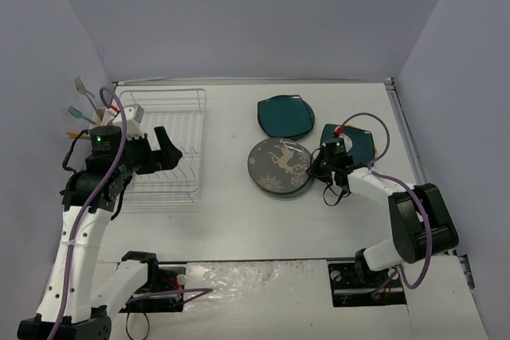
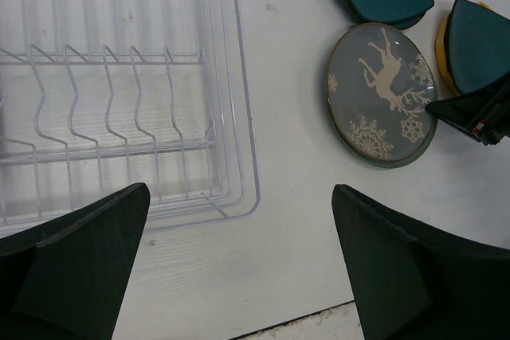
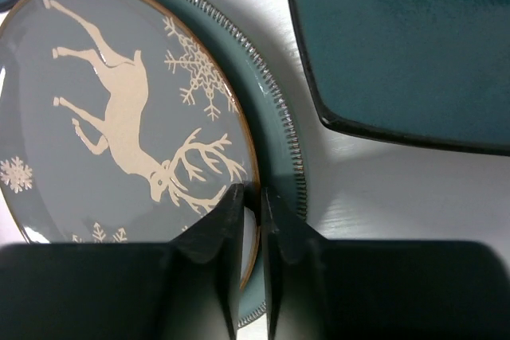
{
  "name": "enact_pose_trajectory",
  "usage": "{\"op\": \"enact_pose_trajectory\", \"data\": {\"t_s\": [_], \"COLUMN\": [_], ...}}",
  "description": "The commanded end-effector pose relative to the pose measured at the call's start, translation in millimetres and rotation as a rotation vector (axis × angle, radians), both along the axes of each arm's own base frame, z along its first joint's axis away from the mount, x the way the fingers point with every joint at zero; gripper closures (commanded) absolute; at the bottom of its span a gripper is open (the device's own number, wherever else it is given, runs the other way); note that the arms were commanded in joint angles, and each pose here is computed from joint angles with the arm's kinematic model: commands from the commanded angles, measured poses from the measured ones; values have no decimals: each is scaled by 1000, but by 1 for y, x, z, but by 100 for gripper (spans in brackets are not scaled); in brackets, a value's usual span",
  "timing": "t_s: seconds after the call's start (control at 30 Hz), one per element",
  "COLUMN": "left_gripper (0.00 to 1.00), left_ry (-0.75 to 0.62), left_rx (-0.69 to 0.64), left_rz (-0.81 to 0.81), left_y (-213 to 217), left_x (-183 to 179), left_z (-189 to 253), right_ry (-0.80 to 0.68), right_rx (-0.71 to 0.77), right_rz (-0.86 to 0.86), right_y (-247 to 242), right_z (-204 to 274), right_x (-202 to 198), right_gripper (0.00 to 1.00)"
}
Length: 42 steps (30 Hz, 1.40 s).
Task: Load the plates into the dish rack
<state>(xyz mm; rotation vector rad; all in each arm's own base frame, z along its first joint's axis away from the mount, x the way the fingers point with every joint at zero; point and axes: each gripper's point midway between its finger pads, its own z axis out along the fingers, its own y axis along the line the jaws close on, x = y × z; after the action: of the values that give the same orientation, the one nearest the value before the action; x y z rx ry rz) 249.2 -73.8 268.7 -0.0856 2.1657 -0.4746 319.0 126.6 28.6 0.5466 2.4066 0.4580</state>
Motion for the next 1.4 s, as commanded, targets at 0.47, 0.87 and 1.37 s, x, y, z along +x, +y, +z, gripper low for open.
{"op": "enact_pose_trajectory", "data": {"t_s": [0.47,0.87,1.37], "left_gripper": [3,3,3], "left_ry": [-74,-69,-49], "left_rx": [-42,-42,-34], "left_rz": [-30,-41,-42], "left_y": [-12,-14,-14], "left_x": [10,10,9], "left_z": [24,23,17], "right_ry": [-90,-61,-85], "right_rx": [10,77,122], "right_rz": [-72,-136,-125], "right_y": [-19,-40,-41], "right_z": [56,36,32], "right_x": [-28,-58,-61], "right_gripper": [100,100,41]}}
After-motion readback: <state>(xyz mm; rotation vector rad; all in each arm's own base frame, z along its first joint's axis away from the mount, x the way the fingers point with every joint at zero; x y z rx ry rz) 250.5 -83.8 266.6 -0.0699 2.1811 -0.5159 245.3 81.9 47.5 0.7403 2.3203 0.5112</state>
